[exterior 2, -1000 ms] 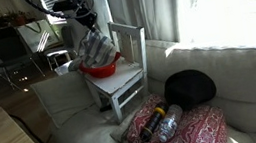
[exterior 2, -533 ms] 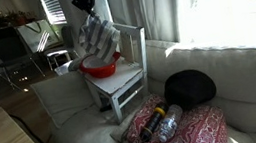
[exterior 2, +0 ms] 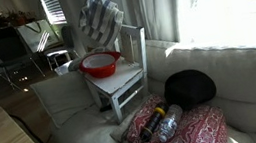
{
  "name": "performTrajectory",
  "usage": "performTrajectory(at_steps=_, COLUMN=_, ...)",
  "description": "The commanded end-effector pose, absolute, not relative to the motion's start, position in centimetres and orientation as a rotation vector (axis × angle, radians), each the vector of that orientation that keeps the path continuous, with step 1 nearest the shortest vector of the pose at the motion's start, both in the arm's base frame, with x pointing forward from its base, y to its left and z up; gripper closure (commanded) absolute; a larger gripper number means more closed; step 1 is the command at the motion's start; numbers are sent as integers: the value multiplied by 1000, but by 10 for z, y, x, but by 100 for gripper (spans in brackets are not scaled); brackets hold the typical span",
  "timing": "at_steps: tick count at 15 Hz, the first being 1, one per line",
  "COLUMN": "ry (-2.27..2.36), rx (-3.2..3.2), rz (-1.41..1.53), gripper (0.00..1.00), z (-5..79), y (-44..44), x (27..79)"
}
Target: Put the striped towel on the backrest of the chair then turn the red hat upright
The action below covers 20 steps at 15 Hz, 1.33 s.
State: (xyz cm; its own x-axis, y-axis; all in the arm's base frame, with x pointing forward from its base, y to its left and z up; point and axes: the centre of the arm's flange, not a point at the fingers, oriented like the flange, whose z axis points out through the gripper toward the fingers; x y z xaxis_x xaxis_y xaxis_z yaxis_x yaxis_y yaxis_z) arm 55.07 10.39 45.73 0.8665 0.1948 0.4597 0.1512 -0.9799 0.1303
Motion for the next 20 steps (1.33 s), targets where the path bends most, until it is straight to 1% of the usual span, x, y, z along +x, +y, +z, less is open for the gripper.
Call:
performTrajectory(at_steps=1, ry=232, rx=2891, rz=788, gripper=99, z=473, y=95, x=558)
performTrajectory(at_steps=8, ry=79, rx=2872, rz=875, gripper=99, z=472, y=90, x=592)
performTrajectory(at_steps=20, ry=-72, rx=2756, rz=844, gripper=99, z=383, y=105, x=660)
